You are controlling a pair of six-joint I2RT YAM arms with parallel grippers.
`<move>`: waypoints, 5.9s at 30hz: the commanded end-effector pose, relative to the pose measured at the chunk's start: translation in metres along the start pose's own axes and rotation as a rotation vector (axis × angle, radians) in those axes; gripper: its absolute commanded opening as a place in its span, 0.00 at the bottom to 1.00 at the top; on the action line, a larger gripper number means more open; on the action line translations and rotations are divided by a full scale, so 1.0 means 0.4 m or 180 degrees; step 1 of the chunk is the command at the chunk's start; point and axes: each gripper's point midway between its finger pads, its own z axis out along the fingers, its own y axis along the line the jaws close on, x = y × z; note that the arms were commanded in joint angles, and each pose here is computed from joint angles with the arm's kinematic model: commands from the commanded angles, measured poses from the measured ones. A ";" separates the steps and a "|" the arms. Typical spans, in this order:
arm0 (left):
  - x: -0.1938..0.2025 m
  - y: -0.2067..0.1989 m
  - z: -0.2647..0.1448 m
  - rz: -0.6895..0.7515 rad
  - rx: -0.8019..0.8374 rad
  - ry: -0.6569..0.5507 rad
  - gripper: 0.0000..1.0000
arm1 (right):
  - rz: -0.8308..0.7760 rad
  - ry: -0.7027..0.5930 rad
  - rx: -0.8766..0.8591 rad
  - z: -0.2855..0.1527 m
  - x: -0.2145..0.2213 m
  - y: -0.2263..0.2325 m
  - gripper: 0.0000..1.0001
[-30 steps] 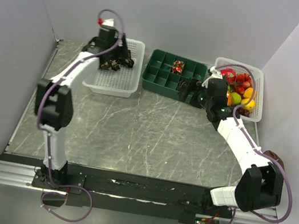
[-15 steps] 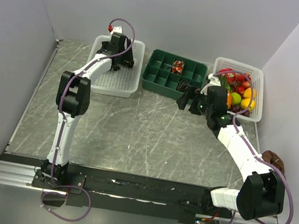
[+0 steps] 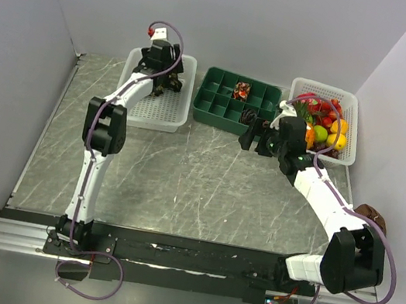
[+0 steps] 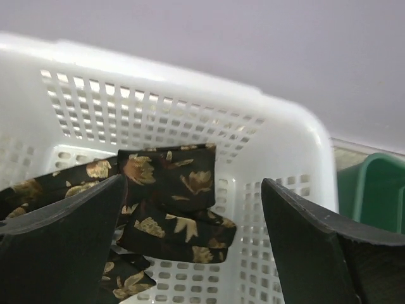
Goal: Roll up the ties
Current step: Pick up the tie from the bin, then flatten out the tie at the center of the board.
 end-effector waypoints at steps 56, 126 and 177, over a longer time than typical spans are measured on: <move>-0.225 -0.149 -0.271 -0.0416 0.1328 -0.0046 0.01 | -0.0044 -0.0196 -0.0122 -0.067 -0.052 0.031 0.99; -0.404 -0.768 -1.370 -0.0047 0.5466 -0.0393 0.01 | 0.0071 -0.1971 0.0378 -0.578 -0.154 -0.022 0.99; -0.281 -0.470 -1.217 0.0711 0.4144 -0.0176 0.01 | -0.0586 -0.1023 -0.0801 -0.204 -0.125 0.342 0.86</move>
